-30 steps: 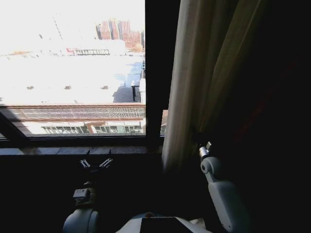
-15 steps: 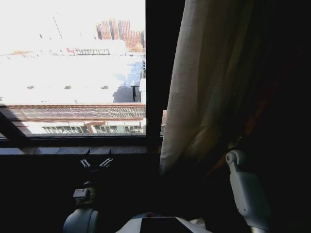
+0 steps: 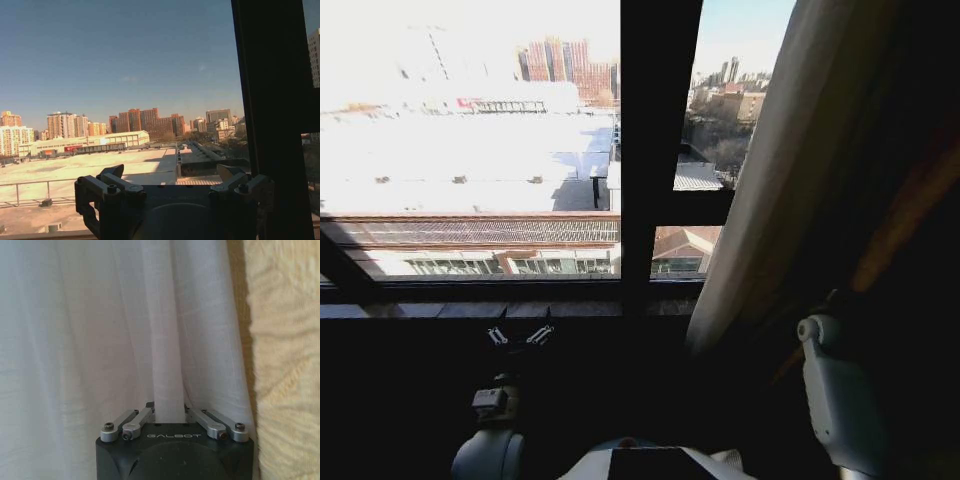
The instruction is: Open the curtains by pulling them apart, changing their state from closed to fully open.
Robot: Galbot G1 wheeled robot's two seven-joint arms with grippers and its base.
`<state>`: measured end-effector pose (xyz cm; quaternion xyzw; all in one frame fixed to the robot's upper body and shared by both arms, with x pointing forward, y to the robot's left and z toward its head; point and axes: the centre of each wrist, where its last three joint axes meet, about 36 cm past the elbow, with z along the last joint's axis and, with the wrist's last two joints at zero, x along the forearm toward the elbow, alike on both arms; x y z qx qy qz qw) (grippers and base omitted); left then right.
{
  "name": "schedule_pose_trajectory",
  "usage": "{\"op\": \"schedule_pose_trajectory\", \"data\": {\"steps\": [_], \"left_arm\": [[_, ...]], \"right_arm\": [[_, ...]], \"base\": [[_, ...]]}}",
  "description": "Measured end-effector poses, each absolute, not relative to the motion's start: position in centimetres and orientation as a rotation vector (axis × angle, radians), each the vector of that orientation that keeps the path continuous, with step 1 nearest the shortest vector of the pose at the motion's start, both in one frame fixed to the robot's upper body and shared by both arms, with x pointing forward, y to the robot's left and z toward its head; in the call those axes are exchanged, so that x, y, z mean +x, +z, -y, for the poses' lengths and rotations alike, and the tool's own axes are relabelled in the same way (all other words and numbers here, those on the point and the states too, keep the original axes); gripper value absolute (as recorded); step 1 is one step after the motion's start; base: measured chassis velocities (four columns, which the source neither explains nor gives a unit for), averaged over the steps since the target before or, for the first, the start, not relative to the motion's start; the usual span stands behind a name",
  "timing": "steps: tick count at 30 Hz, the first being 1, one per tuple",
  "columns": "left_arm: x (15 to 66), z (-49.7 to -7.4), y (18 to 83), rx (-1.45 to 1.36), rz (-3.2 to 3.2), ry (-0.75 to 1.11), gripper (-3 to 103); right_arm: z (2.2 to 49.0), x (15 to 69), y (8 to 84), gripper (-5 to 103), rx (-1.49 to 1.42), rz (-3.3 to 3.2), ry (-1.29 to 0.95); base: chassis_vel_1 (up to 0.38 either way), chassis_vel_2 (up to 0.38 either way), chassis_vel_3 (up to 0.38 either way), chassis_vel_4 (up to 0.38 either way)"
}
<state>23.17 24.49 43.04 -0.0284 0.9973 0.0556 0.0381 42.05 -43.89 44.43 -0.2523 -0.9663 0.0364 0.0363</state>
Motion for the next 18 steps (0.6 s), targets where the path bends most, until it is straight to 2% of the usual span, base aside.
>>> {"op": "schedule_pose_trajectory", "data": {"steps": [4, 6, 7, 8, 9, 11, 12, 13, 15, 18], "left_arm": [[23.3, -24.5, 43.0, -0.090, -3.057, 0.164, 100], [23.3, -24.5, 42.9, -0.091, -3.059, 0.163, 100], [23.3, -24.5, 42.8, -0.093, -3.061, 0.163, 100], [23.4, -24.5, 42.8, -0.093, -3.062, 0.162, 100], [23.4, -24.5, 42.8, -0.095, -3.063, 0.162, 100], [23.4, -24.5, 42.8, -0.096, -3.063, 0.162, 100], [23.4, -24.6, 42.8, -0.098, -3.063, 0.160, 100], [23.4, -24.6, 42.8, -0.099, -3.064, 0.160, 100], [23.4, -24.6, 42.8, -0.098, -3.065, 0.159, 100], [23.5, -24.5, 42.7, -0.098, -3.066, 0.154, 100]], "right_arm": [[38.1, 39.2, 45.0, 37, -0.369, 3.038, 0.085], [37.0, 38.4, 45.0, 37, -0.282, 3.034, 0.077], [35.2, 37.1, 45.0, 47, -0.146, 3.014, 0.061], [34.5, 36.7, 45.0, 47, -0.099, 3.007, 0.057], [33.2, 35.8, 44.9, 52, -0.032, 2.995, 0.055], [32.8, 35.5, 44.8, 52, -0.015, 2.992, 0.056], [31.2, 34.1, 44.6, 63, 0.046, 2.976, 0.058], [30.5, 33.6, 44.7, 69, 0.066, 2.972, 0.057], [30.2, 33.3, 44.7, 69, 0.076, 2.972, 0.056], [28.8, 31.7, 43.9, 86, 0.100, 2.988, 0.108]], "base": [[0.000, 0.000, 0.000, 0.000], [0.000, 0.000, 0.000, 0.000], [0.000, 0.000, 0.000, 0.000], [0.000, 0.000, 0.000, 0.000], [0.000, 0.000, 0.000, 0.000], [0.000, 0.000, 0.000, 0.000], [0.000, 0.000, 0.000, 0.000], [0.000, 0.000, 0.000, 0.000], [0.000, 0.000, 0.000, 0.000], [0.000, 0.000, 0.000, 0.000]]}}
